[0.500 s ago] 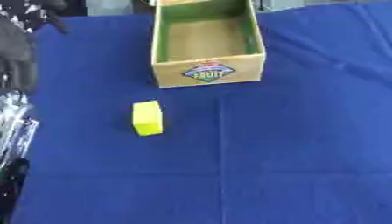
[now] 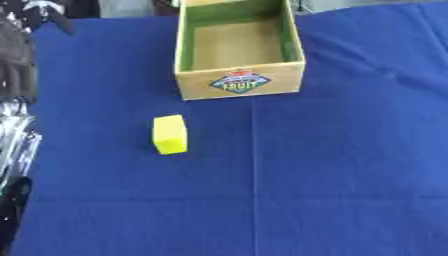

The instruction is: Pick up objects on the table and place them in the box.

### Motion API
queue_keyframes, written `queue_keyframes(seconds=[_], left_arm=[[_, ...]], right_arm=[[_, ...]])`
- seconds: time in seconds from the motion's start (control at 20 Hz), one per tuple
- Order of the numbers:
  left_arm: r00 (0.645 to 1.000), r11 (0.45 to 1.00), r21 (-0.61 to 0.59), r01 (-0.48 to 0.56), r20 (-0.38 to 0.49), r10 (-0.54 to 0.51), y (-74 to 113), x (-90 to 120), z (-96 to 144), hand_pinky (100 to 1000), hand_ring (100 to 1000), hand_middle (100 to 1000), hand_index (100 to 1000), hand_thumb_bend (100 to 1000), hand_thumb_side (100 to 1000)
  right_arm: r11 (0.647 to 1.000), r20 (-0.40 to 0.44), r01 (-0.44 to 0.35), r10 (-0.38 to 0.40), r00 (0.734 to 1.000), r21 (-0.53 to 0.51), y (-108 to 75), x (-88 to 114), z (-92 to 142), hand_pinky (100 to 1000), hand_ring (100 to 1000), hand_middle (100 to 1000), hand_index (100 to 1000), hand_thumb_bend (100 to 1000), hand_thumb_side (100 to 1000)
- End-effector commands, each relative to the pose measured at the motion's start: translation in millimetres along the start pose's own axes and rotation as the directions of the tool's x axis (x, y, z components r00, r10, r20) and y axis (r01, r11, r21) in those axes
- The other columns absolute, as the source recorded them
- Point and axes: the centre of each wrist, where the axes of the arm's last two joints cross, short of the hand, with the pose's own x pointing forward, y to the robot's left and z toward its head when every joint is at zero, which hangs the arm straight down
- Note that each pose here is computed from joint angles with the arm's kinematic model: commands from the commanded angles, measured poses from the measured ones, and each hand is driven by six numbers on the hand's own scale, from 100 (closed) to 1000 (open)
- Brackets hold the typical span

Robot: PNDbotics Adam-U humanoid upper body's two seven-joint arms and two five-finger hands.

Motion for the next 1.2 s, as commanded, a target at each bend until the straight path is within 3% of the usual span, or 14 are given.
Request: queue_keyframes(seconds=[0.05, 0.15, 0.25, 0.45, 0.8, 0.95, 1.05, 1.2], left_arm=[[0.958, 0.958, -0.041, 0.284, 0.042, -0.282, 12.9, 17, -20, 400, 596, 627, 843, 100, 965], [0.914, 0.910, -0.080, 0.406, 0.058, -0.403, 10.4, 23, -28, 417, 614, 645, 850, 100, 957], [0.846, 0.827, -0.179, 0.534, 0.098, -0.525, 6.8, 31, -44, 429, 625, 656, 856, 100, 950], [0.750, 0.689, -0.308, 0.656, 0.156, -0.643, -0.5, 38, -63, 430, 644, 681, 858, 100, 935], [0.658, 0.507, -0.453, 0.733, 0.285, -0.697, -15.7, 41, -88, 505, 711, 710, 887, 100, 917], [0.606, 0.400, -0.502, 0.767, 0.363, -0.707, -28.1, 40, -95, 538, 743, 727, 923, 100, 957], [0.601, 0.331, -0.567, 0.754, 0.393, -0.696, -35.8, 37, -97, 537, 750, 727, 936, 100, 970], [0.623, 0.271, -0.657, 0.703, 0.386, -0.680, -42.6, 32, -100, 535, 761, 712, 940, 113, 976]], right_arm=[[1.000, 0.040, -0.014, 0.014, 0.999, 0.003, -3.8, 7, -7, 630, 663, 529, 730, 100, 909], [1.000, 0.039, -0.017, 0.016, 0.999, 0.005, -3.9, 7, -7, 630, 663, 528, 729, 100, 909], [1.000, 0.036, -0.018, 0.017, 0.999, 0.010, -3.5, 6, -6, 630, 662, 528, 729, 100, 908], [1.000, 0.030, -0.020, 0.020, 0.999, 0.014, -3.3, 6, -5, 630, 663, 527, 729, 100, 908], [1.000, 0.032, -0.020, 0.020, 0.999, 0.022, -2.6, 7, -6, 630, 664, 527, 730, 100, 909], [0.999, 0.029, -0.019, 0.018, 0.999, 0.029, -1.6, 7, -6, 630, 665, 528, 730, 100, 911], [0.999, 0.030, -0.018, 0.017, 0.999, 0.033, -1.2, 7, -6, 630, 664, 527, 730, 100, 911], [0.999, 0.030, -0.017, 0.016, 0.999, 0.038, -0.8, 8, -6, 632, 665, 527, 730, 100, 911]])
